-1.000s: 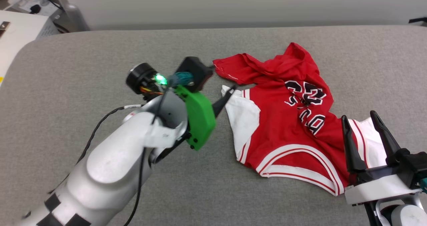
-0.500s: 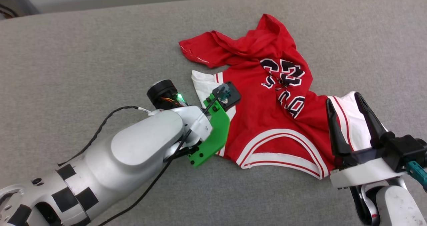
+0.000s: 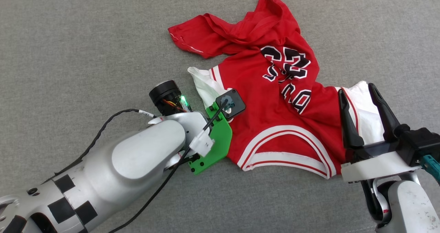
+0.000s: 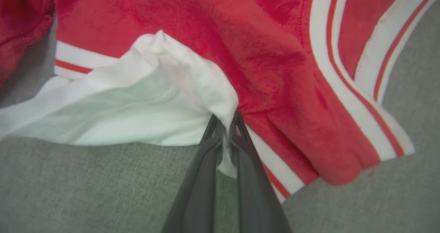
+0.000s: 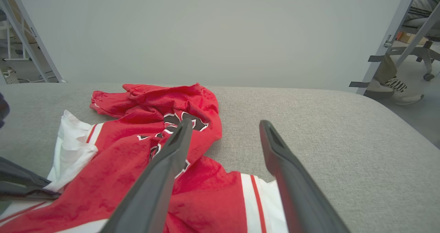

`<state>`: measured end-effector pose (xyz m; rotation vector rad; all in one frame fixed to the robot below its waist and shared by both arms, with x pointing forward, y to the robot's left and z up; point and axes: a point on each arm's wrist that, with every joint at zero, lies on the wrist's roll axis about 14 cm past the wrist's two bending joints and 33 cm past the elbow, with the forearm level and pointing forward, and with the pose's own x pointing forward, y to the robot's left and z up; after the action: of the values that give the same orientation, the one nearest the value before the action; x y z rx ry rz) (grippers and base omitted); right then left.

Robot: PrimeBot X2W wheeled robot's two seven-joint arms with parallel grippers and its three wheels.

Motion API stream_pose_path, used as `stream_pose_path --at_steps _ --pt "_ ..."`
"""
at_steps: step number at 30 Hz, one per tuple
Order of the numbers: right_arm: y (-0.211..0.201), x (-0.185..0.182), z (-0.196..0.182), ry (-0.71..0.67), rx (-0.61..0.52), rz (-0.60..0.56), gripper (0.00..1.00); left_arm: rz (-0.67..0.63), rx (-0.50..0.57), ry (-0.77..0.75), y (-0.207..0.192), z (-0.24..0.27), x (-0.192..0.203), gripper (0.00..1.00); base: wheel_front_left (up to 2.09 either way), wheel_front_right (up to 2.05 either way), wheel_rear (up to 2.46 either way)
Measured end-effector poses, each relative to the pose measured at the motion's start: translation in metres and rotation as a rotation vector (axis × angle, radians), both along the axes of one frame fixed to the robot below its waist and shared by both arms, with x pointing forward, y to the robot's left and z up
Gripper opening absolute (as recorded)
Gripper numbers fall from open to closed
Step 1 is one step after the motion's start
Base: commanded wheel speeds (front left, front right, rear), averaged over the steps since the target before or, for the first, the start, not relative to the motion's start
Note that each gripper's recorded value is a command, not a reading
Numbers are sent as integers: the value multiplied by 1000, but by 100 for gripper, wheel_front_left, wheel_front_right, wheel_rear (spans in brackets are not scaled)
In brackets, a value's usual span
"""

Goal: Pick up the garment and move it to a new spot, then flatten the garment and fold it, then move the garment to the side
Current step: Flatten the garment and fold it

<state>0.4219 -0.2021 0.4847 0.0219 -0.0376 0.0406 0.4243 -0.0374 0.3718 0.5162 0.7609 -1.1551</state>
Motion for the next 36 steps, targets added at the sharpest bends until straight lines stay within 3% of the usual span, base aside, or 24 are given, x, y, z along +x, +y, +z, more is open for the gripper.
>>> stream_pose_path --at_steps 2,3,5,14,26,31,36 --pt "-1 0 3 -7 -3 -3 100 6 -56 -47 -1 6 3 0 0 0 0" --pt "0 -6 6 -15 -3 -1 100 90 -212 -144 1 30 14 0 0 0 0" --pt "1 -10 6 -13 2 -1 100 161 -298 -207 4 49 21 0 0 0 0" --pt "15 -15 8 -17 19 38 100 618 -575 -355 69 91 24 0 0 0 0" --pt "33 -17 12 -26 32 91 100 1207 -533 -372 199 56 -18 0 0 0 0" --pt "35 -19 11 -21 32 96 100 1336 -444 -329 231 24 -52 0 0 0 0" --pt "34 -21 6 -5 31 94 100 1378 -382 -288 241 -2 -73 0 0 0 0"
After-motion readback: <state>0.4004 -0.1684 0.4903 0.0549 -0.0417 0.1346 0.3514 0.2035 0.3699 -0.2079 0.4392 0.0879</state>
